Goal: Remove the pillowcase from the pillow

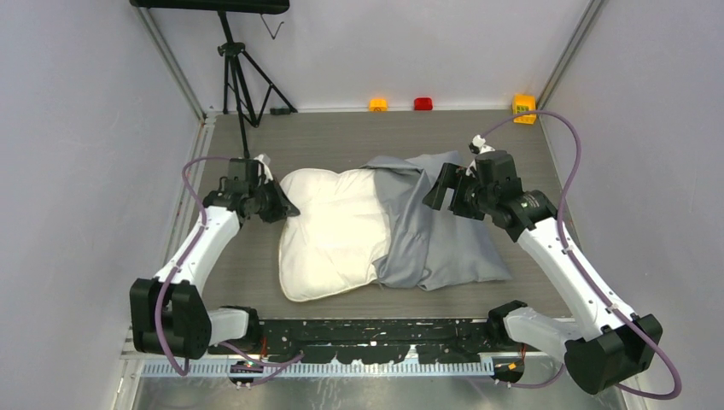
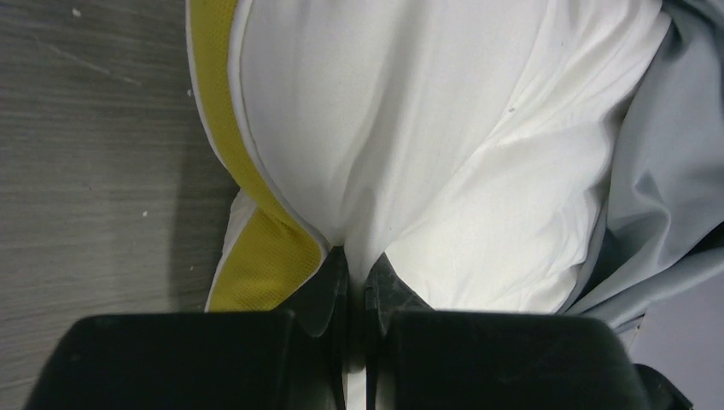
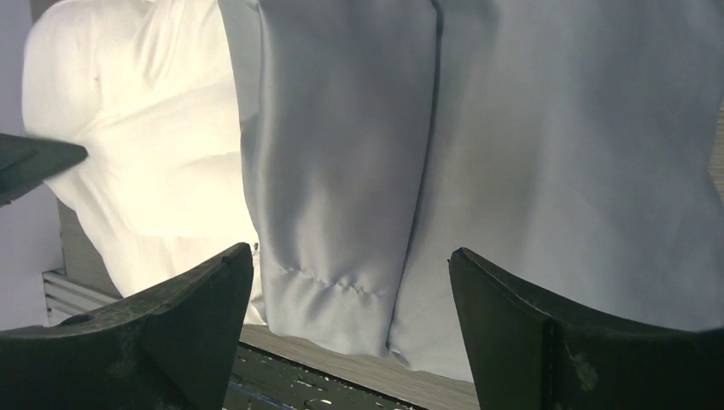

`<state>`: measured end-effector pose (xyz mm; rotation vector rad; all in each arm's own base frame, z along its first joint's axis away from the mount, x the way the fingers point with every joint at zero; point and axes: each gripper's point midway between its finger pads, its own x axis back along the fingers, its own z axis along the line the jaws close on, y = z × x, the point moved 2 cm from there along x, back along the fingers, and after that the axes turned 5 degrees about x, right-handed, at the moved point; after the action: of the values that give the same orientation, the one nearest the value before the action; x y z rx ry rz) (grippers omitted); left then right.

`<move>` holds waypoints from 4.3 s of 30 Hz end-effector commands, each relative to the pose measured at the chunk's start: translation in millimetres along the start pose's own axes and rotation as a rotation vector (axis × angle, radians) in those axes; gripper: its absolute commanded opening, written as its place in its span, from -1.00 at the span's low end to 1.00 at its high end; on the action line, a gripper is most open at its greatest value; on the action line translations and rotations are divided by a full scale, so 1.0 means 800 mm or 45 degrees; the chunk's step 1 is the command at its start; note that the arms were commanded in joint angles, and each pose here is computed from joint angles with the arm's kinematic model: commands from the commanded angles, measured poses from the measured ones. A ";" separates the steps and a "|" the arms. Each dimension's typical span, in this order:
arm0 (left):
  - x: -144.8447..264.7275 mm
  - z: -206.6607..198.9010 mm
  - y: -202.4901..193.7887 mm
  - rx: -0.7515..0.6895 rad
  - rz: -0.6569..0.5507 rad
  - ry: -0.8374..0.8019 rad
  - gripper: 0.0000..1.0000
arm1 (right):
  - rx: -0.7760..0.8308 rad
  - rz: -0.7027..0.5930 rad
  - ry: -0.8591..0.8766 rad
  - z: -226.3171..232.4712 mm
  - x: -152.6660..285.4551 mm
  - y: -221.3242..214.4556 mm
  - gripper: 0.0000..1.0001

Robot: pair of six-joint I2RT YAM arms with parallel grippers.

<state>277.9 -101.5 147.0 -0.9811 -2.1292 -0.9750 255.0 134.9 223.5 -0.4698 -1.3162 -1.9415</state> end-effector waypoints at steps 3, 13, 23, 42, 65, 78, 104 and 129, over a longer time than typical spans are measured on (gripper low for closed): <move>-0.001 -0.036 0.061 0.025 -0.163 -0.073 0.00 | -0.020 0.042 0.017 0.002 0.001 -0.009 0.79; 0.073 0.017 0.004 0.012 -0.035 0.272 0.99 | -0.051 -0.069 -0.335 -0.062 0.003 -0.016 0.89; 0.075 0.012 -0.096 0.243 0.100 -0.016 0.99 | -0.041 -0.185 -0.181 -0.051 0.017 -0.024 0.99; 0.065 0.004 -0.168 0.040 0.322 -0.096 0.91 | -0.195 0.076 0.101 -0.031 0.026 -0.124 0.96; 0.044 -0.007 -0.142 0.187 0.089 -0.178 0.99 | -0.056 0.095 -0.065 0.001 -0.042 -0.087 0.97; 0.005 0.007 -0.152 0.190 0.165 -0.132 0.99 | -0.070 0.006 -0.095 -0.007 -0.057 -0.081 0.90; -0.016 0.084 -0.102 0.336 -0.180 0.295 -0.96 | -0.221 -0.410 -0.823 -0.123 0.018 -0.042 -1.00; 0.040 0.076 -0.028 0.395 -0.557 0.216 -1.00 | 0.156 -0.152 0.055 0.018 -0.004 -0.047 0.76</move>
<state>211.3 -42.8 109.0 -0.2860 -2.1773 -0.8656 225.2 107.8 187.0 -0.5515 -1.5848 -2.0544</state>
